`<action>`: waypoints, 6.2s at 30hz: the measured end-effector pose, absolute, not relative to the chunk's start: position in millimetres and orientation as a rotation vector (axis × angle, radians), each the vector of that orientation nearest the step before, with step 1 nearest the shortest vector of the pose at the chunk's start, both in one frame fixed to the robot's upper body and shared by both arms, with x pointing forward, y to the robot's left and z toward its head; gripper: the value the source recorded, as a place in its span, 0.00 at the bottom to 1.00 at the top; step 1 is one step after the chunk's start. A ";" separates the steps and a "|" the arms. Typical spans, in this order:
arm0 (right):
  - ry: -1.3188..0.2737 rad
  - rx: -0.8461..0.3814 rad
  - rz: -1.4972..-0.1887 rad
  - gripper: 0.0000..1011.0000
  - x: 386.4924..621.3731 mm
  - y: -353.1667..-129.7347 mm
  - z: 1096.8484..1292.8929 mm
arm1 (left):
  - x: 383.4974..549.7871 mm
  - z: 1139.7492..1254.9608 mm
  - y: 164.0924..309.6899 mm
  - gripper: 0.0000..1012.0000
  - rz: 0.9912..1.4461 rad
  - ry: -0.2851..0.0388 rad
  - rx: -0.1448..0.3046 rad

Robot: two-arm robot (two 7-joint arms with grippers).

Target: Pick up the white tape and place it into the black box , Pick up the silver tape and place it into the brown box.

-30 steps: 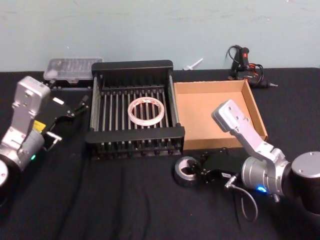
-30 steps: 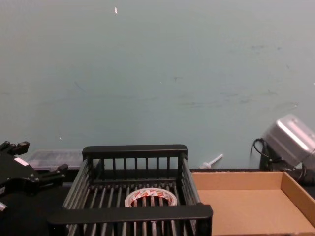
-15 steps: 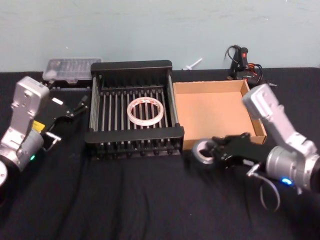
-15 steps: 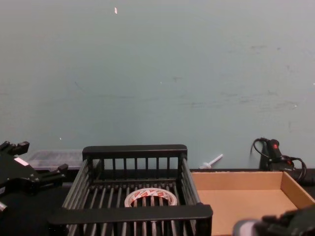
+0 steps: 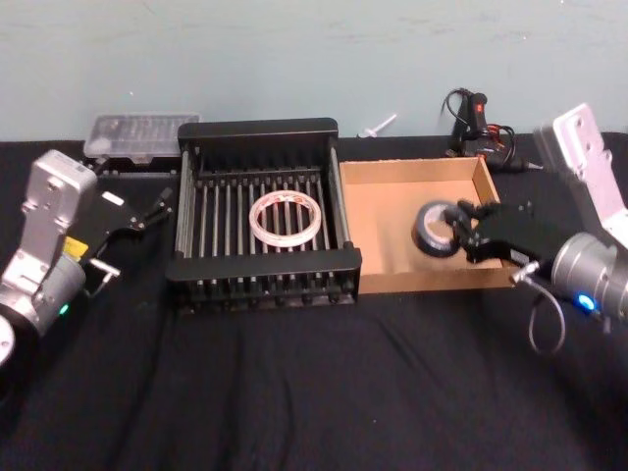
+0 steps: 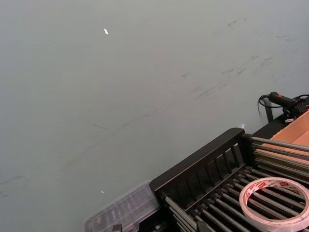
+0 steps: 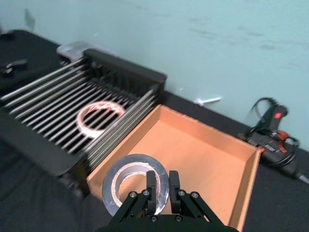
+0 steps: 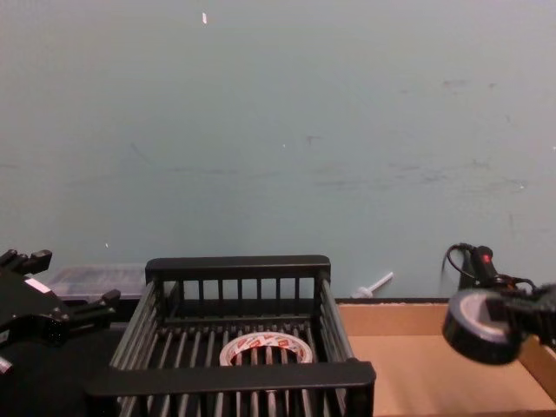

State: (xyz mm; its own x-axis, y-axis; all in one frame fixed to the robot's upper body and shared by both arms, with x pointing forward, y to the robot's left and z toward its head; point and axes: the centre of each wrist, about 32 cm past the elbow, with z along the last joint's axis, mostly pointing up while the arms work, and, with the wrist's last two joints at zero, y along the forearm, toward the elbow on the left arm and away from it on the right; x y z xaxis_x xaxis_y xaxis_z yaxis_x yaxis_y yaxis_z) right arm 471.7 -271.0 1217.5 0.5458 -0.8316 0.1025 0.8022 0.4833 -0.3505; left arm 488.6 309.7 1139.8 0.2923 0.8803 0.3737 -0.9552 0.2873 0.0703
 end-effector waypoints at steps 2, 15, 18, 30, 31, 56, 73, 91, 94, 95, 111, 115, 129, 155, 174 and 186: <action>0.085 -0.371 -1.012 0.16 476.3 -270.8 1218.7 | 488.6 1139.8 309.7 0.99 1.248 -0.285 0.304; 0.146 -0.358 -1.098 0.16 530.4 -262.7 1217.6 | 488.6 1139.8 309.7 0.99 1.248 -0.285 0.304; 0.172 -0.367 -1.104 0.16 544.5 -257.8 1213.6 | 488.6 1139.8 309.7 0.99 1.248 -0.285 0.304; 0.226 -0.424 -1.103 0.16 573.5 -243.2 1194.3 | 488.6 1139.8 309.7 0.99 1.248 -0.285 0.304; 0.230 -0.431 -1.101 0.16 575.3 -242.2 1192.1 | 488.6 1139.8 309.7 0.99 1.248 -0.285 0.304; 0.227 -0.443 -1.096 0.42 577.5 -240.2 1189.2 | 488.6 1139.8 309.7 0.99 1.248 -0.285 0.305; 0.229 -0.442 -1.096 0.93 577.2 -240.5 1189.3 | 488.6 1139.8 309.7 0.99 1.248 -0.285 0.304; 0.203 -0.420 -1.102 0.99 571.6 -241.0 1188.1 | 488.6 1139.8 309.7 0.99 1.248 -0.285 0.304; 0.174 -0.394 -1.117 0.99 566.7 -241.5 1188.4 | 488.6 1139.8 309.7 0.99 1.248 -0.285 0.304; 0.165 -0.386 -1.122 0.99 565.1 -241.7 1188.3 | 488.6 1139.8 309.7 0.99 1.248 -0.285 0.304; -0.084 -0.202 -1.206 0.99 523.6 -246.6 1172.6 | 488.6 1139.8 309.7 0.99 1.248 -0.285 0.304; -0.145 -0.165 -1.225 0.99 515.0 -248.3 1162.6 | 488.6 1139.8 309.7 0.99 1.248 -0.285 0.304; -0.165 -0.145 -1.241 0.99 507.4 -249.7 1152.6 | 488.6 1139.8 309.7 0.99 1.248 -0.285 0.304; -0.165 -0.146 -1.237 0.99 508.2 -249.4 1153.5 | 488.6 1139.8 309.7 0.99 1.248 -0.285 0.304; -0.165 -0.146 -1.237 0.99 508.2 -249.4 1153.6 | 488.6 1139.8 309.7 0.99 1.248 -0.285 0.304; -0.165 -0.146 -1.237 0.99 508.2 -249.4 1153.6 | 488.6 1139.8 309.7 0.99 1.248 -0.285 0.304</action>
